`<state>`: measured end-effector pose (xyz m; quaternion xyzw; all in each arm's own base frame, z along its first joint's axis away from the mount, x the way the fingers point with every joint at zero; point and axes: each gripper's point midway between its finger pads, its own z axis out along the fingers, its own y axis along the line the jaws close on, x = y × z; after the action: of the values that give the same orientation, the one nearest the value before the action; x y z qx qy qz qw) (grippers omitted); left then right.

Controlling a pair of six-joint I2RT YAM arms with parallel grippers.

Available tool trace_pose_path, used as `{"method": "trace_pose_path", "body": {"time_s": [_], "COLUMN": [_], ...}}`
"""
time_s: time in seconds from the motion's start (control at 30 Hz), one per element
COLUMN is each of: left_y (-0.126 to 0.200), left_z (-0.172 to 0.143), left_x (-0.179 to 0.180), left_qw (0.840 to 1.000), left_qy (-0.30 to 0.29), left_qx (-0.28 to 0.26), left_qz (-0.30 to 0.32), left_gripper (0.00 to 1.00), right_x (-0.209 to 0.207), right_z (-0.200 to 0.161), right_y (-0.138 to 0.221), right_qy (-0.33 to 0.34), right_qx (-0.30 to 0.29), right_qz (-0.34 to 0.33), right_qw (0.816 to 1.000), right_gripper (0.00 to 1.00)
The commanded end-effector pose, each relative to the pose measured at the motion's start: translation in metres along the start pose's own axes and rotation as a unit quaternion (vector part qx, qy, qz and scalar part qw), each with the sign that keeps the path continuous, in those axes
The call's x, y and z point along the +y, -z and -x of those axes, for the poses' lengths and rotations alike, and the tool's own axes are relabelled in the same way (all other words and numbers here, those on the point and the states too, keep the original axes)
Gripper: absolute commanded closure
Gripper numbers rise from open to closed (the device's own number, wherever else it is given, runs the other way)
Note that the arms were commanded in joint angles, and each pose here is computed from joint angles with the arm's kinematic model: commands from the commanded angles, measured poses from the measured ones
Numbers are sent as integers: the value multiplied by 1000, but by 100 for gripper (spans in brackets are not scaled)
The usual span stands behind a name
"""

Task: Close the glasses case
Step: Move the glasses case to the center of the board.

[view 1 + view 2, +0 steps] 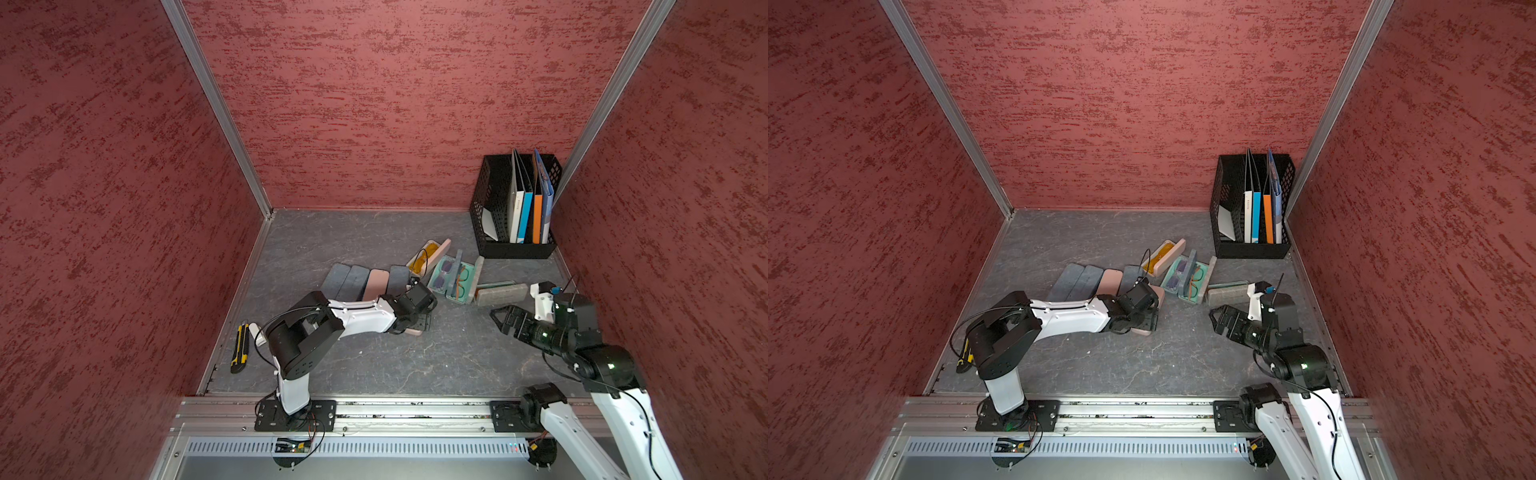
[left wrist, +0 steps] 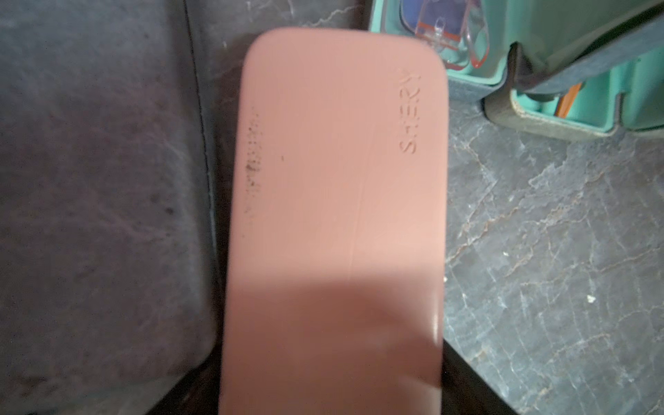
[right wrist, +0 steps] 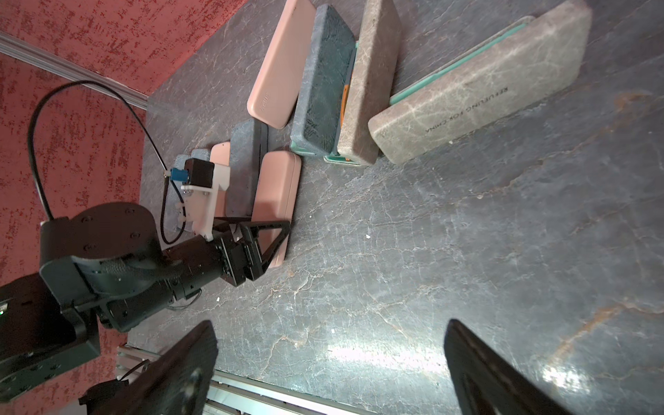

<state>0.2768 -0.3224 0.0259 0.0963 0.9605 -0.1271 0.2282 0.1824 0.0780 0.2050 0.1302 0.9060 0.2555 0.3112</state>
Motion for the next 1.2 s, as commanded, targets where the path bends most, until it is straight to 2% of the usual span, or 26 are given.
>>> {"method": "trace_pose_path", "body": {"time_s": [0.0, 0.23, 0.53, 0.87, 1.17], "left_y": [-22, -15, -15, -12, 34], "left_z": [-21, -7, 9, 26, 32], "left_x": [33, 65, 86, 85, 56], "left_qw": [998, 996, 994, 994, 995], "left_qy": [22, 58, 84, 86, 79], "left_qx": [43, 22, 9, -1, -44], "left_qz": [47, 62, 64, 63, 35], "left_gripper": [23, 22, 22, 12, 3], "right_x": [6, 9, 11, 13, 15], "right_z": [4, 1, -2, -4, -5], "right_y": [1, -2, -5, -6, -7], "right_qy": [14, 17, 17, 19, 21], "right_qx": [-9, -1, 9, 14, 17], "right_qz": [18, 29, 36, 45, 51], "right_qw": [1000, 999, 999, 999, 998], "right_gripper": [2, 1, 1, 1, 1]}}
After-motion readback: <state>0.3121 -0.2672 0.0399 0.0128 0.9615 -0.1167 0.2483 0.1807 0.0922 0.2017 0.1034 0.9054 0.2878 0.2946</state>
